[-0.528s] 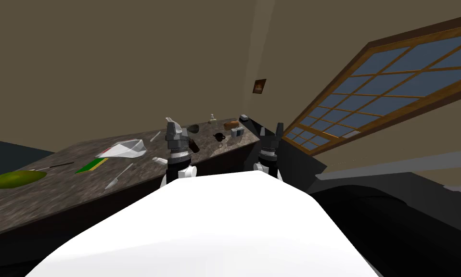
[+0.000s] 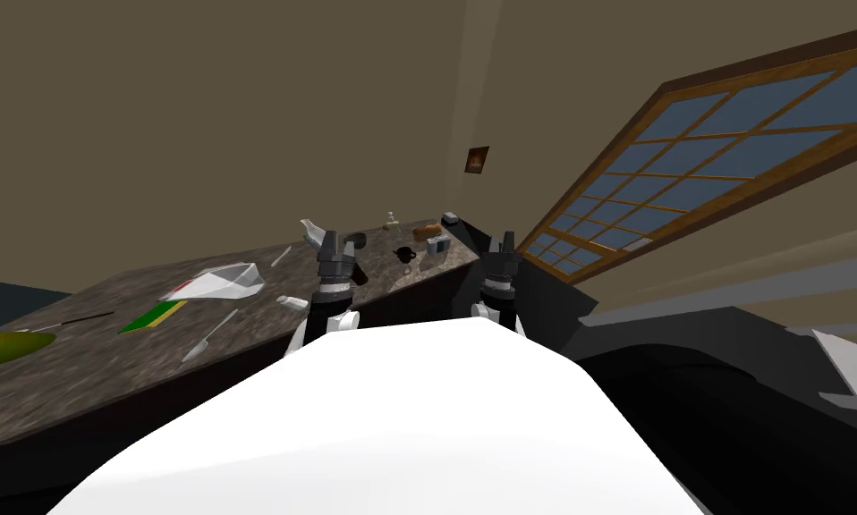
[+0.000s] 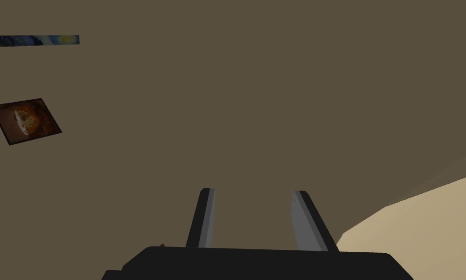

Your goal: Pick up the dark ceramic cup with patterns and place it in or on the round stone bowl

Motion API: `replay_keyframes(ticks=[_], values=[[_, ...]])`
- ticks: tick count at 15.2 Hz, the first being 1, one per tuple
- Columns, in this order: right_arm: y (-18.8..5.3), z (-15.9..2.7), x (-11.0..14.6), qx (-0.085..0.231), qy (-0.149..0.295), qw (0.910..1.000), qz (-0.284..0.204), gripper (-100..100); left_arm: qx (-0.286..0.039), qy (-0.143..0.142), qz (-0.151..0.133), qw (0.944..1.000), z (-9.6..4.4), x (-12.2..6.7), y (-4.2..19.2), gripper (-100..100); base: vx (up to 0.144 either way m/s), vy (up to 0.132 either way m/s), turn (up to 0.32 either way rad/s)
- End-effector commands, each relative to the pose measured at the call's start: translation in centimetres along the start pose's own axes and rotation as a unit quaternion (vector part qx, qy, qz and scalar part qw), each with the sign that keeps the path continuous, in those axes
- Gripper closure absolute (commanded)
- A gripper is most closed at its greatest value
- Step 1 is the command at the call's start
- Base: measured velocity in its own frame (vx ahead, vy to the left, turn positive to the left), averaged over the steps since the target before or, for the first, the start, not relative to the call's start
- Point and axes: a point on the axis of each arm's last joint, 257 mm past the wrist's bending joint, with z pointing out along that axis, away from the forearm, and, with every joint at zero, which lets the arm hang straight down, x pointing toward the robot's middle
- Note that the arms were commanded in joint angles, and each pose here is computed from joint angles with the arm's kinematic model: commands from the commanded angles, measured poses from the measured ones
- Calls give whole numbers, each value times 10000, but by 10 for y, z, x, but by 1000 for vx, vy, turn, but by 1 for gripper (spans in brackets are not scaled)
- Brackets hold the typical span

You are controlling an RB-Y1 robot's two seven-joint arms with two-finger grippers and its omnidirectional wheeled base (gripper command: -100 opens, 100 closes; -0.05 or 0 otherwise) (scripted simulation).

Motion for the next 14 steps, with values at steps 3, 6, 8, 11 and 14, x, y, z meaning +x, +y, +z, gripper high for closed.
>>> replay_keyframes(ticks=[3,6,8,11,14], values=[[0,0,0,0,0,10000,0,0,-295,257,78,9992,0,-1,25,-100,-19,2,-111],[0,0,0,0,0,10000,0,0,-667,403,125,9969,0,-7,55,-100,-28,0,-207],[0,0,0,0,0,10000,0,0,-952,444,140,9944,0,-15,78,-100,-28,3,-261],[0,0,0,0,0,10000,0,0,-1258,441,141,9910,-1,-26,101,-100,-23,4,-161],[0,0,0,0,0,10000,0,0,-1581,399,127,9865,-2,-38,126,-100,-19,1,-205]])
